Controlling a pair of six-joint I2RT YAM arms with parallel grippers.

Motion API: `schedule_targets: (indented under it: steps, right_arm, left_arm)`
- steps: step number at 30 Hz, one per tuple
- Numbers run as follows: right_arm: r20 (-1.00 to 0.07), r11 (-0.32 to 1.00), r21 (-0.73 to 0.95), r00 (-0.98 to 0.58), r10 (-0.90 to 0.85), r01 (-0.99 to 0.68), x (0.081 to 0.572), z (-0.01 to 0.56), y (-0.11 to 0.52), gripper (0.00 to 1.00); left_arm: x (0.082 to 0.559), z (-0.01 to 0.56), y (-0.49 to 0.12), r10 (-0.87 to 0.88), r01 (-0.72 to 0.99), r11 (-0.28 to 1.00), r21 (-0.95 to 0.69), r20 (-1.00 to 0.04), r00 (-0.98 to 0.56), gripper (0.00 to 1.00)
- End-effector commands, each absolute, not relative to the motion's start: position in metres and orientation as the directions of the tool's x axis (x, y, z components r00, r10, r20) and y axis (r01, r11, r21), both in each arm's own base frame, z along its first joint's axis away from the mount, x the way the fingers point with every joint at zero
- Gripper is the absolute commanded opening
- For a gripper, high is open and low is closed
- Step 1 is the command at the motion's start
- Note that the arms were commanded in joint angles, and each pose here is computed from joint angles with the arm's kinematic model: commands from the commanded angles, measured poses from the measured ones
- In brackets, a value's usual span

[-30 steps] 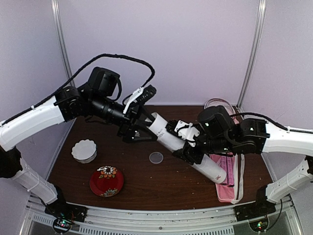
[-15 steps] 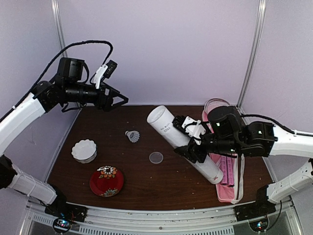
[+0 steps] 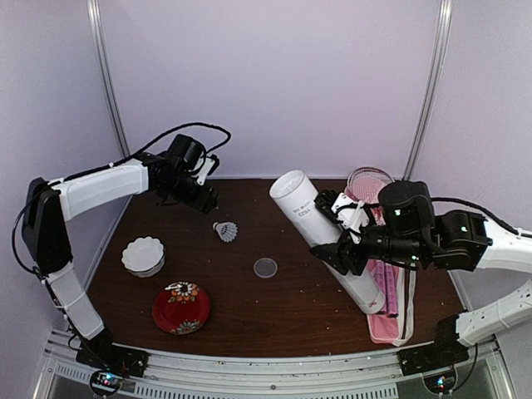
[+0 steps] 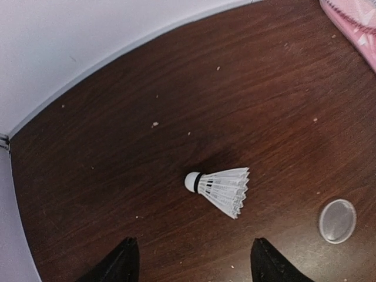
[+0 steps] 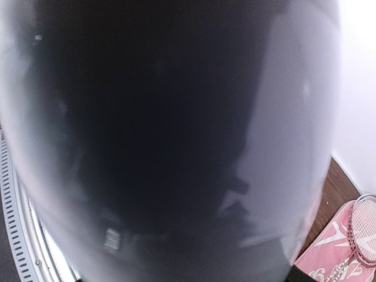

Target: Pack up the badminton gear

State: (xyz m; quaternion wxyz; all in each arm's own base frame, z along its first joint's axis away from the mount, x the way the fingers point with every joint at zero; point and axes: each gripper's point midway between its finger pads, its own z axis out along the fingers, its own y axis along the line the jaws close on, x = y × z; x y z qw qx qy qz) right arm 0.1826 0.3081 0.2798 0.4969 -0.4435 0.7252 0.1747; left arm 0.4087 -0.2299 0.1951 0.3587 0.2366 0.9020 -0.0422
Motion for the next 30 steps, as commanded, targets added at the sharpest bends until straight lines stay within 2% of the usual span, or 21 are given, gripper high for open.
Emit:
schedule_targets:
  steps: [1,12,17,25,28,30]
  right_arm:
    - [-0.890,0.580,-0.168,-0.130,-0.437,-0.797,0.185,0.282,0.304,0.57]
    - [-0.890,0.586,-0.154,-0.145,-0.431,-0.795,0.185,0.280,0.305,0.57]
    - [-0.889,0.587,-0.157,-0.145,-0.434,-0.794,0.185,0.280,0.305,0.58]
    - [-0.883,0.579,-0.159,-0.147,-0.446,-0.800,0.186,0.274,0.310,0.58]
    - [-0.882,0.574,-0.160,-0.145,-0.449,-0.803,0.186,0.273,0.312,0.58]
    - [-0.881,0.572,-0.159,-0.146,-0.451,-0.805,0.186,0.272,0.313,0.58]
  left_arm:
    - [0.431,0.173,-0.227,0.461,0.410,0.881,0.236,-0.627,-0.628,0.67]
    - [0.453,0.118,-0.271,0.531,0.502,0.837,0.219,-0.552,-0.643,0.67]
    - [0.458,0.097,-0.273,0.556,0.508,0.826,0.244,-0.505,-0.660,0.65]
    - [0.445,0.074,-0.276,0.631,0.562,0.774,0.293,-0.431,-0.645,0.60]
    - [0.441,0.066,-0.270,0.638,0.559,0.770,0.308,-0.408,-0.654,0.56]
    - [0.443,0.063,-0.266,0.644,0.552,0.765,0.331,-0.396,-0.654,0.49]
